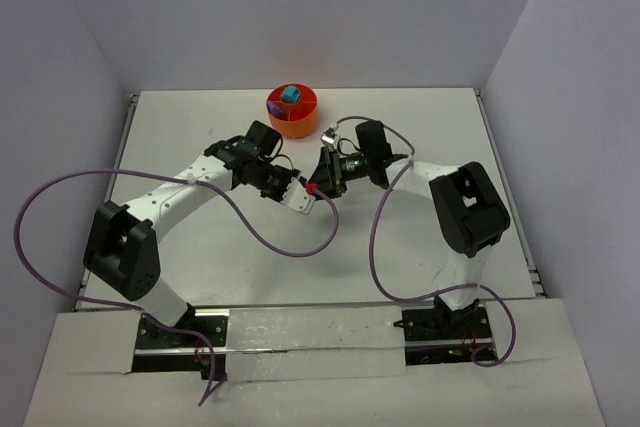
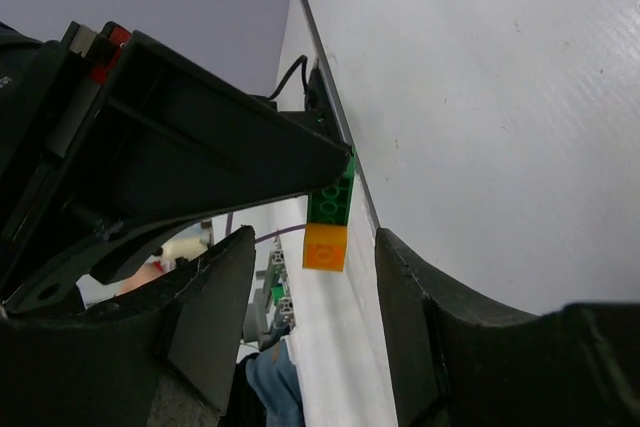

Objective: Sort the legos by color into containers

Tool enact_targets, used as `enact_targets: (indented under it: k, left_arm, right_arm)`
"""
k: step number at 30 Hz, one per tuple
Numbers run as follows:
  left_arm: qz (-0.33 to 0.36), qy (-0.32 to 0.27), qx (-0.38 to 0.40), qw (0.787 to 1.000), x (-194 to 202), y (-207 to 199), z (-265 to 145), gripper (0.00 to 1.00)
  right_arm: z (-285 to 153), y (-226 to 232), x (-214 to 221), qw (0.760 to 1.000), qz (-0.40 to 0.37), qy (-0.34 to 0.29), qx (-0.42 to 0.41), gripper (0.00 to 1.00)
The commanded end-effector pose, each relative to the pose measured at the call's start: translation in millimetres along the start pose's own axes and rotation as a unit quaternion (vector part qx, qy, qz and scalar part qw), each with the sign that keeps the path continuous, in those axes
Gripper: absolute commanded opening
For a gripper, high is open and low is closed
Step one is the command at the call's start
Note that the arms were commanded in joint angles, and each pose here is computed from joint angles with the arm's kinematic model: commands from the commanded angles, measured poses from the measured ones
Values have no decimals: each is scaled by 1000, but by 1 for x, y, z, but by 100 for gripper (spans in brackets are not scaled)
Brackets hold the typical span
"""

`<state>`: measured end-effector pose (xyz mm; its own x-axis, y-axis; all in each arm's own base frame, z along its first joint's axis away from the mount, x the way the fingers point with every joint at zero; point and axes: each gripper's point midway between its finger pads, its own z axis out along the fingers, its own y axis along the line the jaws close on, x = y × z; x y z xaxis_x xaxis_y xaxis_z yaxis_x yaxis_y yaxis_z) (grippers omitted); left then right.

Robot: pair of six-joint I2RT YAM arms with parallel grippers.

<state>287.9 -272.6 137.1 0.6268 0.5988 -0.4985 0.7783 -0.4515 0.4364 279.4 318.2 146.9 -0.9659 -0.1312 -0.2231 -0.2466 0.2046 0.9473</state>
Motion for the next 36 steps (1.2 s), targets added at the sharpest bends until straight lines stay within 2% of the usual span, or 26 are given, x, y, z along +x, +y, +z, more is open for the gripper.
enact_targets:
  k: [1,8,22,28,36]
  left_arm:
    - [28,-26,-37,999,-23,26,-15,0]
    - [29,-24,-34,999,-22,25,-14,0]
    - [43,-16,-22,999,-15,16,-10,0]
    - [49,-12,-17,999,-13,11,-9,0]
    - [52,-4,1,999,-4,-6,-4,0]
  right_arm:
    - [6,14,-7,999,-36,11,-14,57]
    - [7,8,-4,999,-32,15,-4,39]
    - [-1,11,1,999,-37,23,-7,27]
    - [-5,15,-3,999,-47,14,-10,0]
    - [-22,24,-15,997,-82,2,2,0]
